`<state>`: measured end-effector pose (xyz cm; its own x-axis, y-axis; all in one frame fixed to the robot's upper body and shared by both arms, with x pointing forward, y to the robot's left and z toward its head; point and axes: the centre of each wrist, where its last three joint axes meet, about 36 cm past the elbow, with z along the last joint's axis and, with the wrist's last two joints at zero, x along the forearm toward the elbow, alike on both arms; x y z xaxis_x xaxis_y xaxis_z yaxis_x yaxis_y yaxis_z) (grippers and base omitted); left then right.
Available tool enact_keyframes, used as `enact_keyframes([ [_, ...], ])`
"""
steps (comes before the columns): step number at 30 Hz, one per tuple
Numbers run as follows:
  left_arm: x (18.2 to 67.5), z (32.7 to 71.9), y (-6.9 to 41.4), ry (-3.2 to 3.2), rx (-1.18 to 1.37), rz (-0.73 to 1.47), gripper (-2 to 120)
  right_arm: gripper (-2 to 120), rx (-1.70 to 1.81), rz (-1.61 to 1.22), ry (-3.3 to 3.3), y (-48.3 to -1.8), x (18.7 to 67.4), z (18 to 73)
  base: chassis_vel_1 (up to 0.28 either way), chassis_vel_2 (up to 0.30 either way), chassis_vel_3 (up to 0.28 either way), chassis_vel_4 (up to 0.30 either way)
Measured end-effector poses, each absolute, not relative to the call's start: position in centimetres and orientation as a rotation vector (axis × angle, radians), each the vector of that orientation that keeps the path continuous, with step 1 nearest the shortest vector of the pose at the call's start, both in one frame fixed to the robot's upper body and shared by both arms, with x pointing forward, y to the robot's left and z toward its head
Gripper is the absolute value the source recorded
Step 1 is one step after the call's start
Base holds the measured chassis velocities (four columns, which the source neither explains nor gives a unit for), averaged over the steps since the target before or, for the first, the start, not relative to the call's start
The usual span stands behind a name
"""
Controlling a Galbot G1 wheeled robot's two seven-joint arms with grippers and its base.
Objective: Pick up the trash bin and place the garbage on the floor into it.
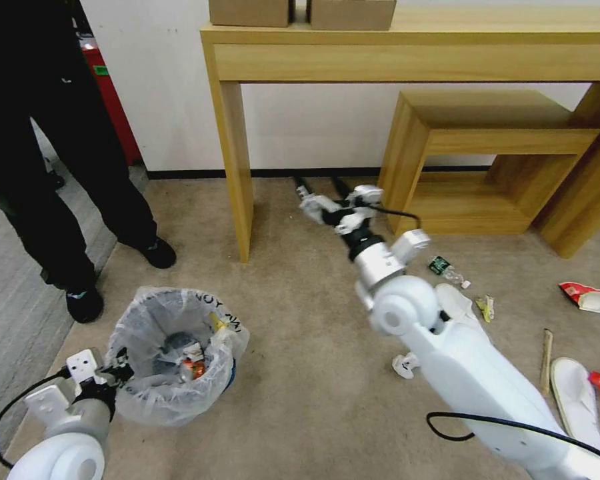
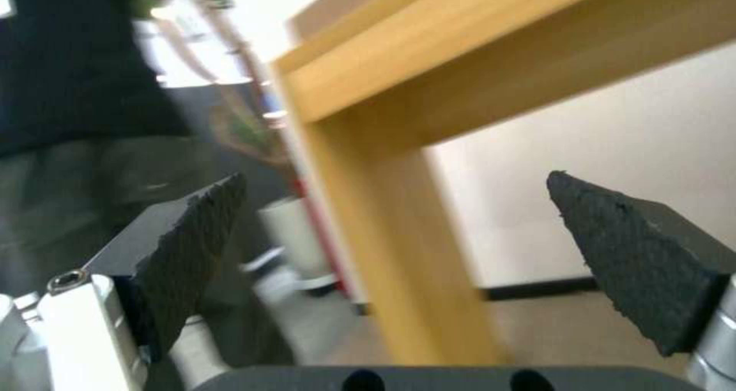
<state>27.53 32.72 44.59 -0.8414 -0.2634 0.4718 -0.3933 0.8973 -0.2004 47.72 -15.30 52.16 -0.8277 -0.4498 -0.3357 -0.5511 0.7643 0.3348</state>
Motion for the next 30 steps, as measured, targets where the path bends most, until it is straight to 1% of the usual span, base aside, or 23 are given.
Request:
enact_keyframes([
  [2, 27.3, 45.0, 32.6, -2.631, 0.471, 0.397, 1, 100, -0.676, 0.618, 2.75, -17.7, 46.8, 52.3, 0.0, 0.0, 0.0, 0.0],
  [4, 27.3, 45.0, 32.6, -2.633, 0.468, 0.396, 1, 100, -0.643, 0.617, 2.762, -18.3, 46.4, 52.2, 0.0, 0.0, 0.0, 0.0],
  [6, 27.2, 45.1, 32.5, -2.639, 0.453, 0.389, 1, 100, -0.496, 0.604, 2.808, -21.3, 44.2, 51.5, 0.0, 0.0, 0.0, 0.0],
  [7, 27.2, 45.1, 32.5, -2.639, 0.453, 0.389, 1, 100, -0.496, 0.604, 2.808, -21.3, 44.2, 51.5, 0.0, 0.0, 0.0, 0.0],
  [10, 27.1, 44.9, 32.6, -2.65, 0.439, 0.366, 1, 100, -0.333, 0.558, 2.82, -24.5, 41.4, 50.8, 0.0, 0.0, 0.0, 0.0],
  [11, 27.1, 44.8, 32.6, -2.651, 0.43, 0.358, 1, 100, -0.287, 0.552, 2.822, -25.3, 40.3, 50.7, 0.0, 0.0, 0.0, 0.0],
  [12, 27.1, 44.8, 32.6, -2.651, 0.43, 0.358, 1, 100, -0.287, 0.552, 2.822, -25.3, 40.3, 50.7, 0.0, 0.0, 0.0, 0.0],
  [15, 27.3, 44.8, 32.9, -2.659, 0.405, 0.333, 1, 100, -0.155, 0.517, 2.851, -26.9, 37.5, 49.4, 0.0, 0.0, 0.0, 0.0],
  [22, 27.5, 44.6, 32.6, -2.648, 0.376, 0.322, 1, 100, -0.079, 0.46, 2.87, -27.1, 35.8, 47.3, 0.0, 0.0, 0.0, 0.0],
  [28, 27.4, 44.5, 32.5, -2.647, 0.35, 0.304, 1, 100, -0.059, 0.426, 2.882, -26.9, 35.5, 45.9, 0.0, 0.0, 0.0, 0.0],
  [30, 27.2, 44.4, 32.7, -2.656, 0.328, 0.261, 1, 100, -0.05, 0.414, 2.902, -26.8, 35.6, 45.2, 0.0, 0.0, 0.0, 0.0],
])
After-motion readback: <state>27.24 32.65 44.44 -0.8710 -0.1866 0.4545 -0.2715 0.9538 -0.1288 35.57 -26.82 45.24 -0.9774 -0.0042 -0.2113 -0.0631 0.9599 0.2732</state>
